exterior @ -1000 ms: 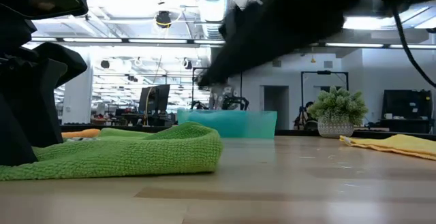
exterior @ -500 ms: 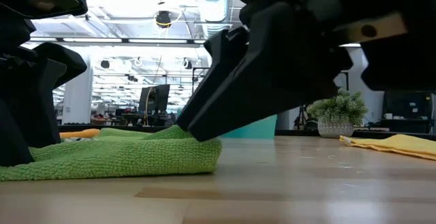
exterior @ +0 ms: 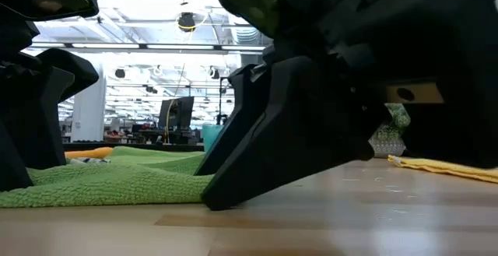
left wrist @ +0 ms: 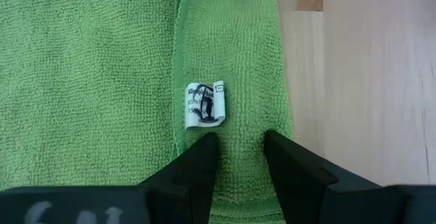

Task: Roll microfiber towels into tight, uniform cylinder then place into a basket
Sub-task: Roll the green towel

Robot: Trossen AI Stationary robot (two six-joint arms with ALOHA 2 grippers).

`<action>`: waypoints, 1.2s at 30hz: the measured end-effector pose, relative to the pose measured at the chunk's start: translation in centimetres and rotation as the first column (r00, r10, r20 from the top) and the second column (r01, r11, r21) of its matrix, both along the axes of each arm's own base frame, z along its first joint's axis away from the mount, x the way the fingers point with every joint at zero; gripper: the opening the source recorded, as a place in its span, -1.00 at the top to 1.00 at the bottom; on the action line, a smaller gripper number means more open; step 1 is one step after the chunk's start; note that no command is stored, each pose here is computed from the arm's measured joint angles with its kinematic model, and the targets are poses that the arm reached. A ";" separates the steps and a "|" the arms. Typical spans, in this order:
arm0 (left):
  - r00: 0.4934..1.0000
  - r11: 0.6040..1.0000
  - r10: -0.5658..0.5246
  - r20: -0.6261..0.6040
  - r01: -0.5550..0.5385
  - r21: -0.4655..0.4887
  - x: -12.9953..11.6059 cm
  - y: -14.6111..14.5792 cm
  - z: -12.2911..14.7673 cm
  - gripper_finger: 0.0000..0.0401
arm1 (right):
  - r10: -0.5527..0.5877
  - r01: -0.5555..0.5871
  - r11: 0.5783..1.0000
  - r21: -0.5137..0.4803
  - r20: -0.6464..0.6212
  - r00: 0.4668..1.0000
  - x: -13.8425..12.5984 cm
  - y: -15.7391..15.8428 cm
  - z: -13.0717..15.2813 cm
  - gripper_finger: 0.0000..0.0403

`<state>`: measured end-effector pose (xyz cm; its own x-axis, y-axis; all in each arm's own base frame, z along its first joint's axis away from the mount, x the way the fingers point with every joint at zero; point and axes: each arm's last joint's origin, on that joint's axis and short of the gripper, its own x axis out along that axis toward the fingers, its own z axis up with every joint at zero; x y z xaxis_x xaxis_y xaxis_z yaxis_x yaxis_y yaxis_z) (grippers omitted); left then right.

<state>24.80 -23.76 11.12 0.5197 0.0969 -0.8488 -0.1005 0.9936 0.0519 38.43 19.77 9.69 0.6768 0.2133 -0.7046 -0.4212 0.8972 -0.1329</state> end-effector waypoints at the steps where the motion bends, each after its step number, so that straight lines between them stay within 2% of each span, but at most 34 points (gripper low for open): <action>1: 1.000 1.000 -0.001 -0.001 0.001 0.000 0.0 0.0 0.0 0.37 | -0.014 0.014 1.000 0.012 -0.002 1.000 0.1 -0.2 0.1 0.21; 11: 1.000 1.000 -0.006 -0.013 0.006 -0.009 -0.2 -0.1 0.0 0.37 | -0.051 0.051 0.999 0.011 -0.022 0.998 0.3 -0.9 0.1 0.34; 15: 1.000 1.000 -0.006 -0.013 0.006 -0.009 -0.2 -0.1 0.0 0.37 | -0.100 0.102 0.993 0.058 -0.035 0.994 0.3 -0.9 0.0 0.33; 19: 1.000 1.000 -0.005 -0.012 0.005 -0.009 -0.2 -0.1 0.0 0.37 | -0.108 0.110 0.991 0.070 -0.038 0.993 0.2 -0.8 0.0 0.25; 28: 1.000 1.000 -0.004 -0.012 0.004 -0.009 -0.2 -0.1 0.0 0.37 | -0.060 0.061 0.998 0.026 -0.030 0.998 -0.3 -0.6 0.9 -0.08; 33: 1.000 1.000 -0.007 -0.015 0.007 -0.012 -0.2 -0.2 0.0 0.37 | -0.059 0.059 0.998 0.036 -0.011 0.998 -0.6 -0.7 3.1 -0.13; 36: 1.000 1.000 -0.007 -0.015 0.007 -0.012 -0.2 -0.2 0.0 0.37 | -0.059 0.059 0.997 0.041 -0.002 0.998 -0.6 -0.7 3.4 -0.12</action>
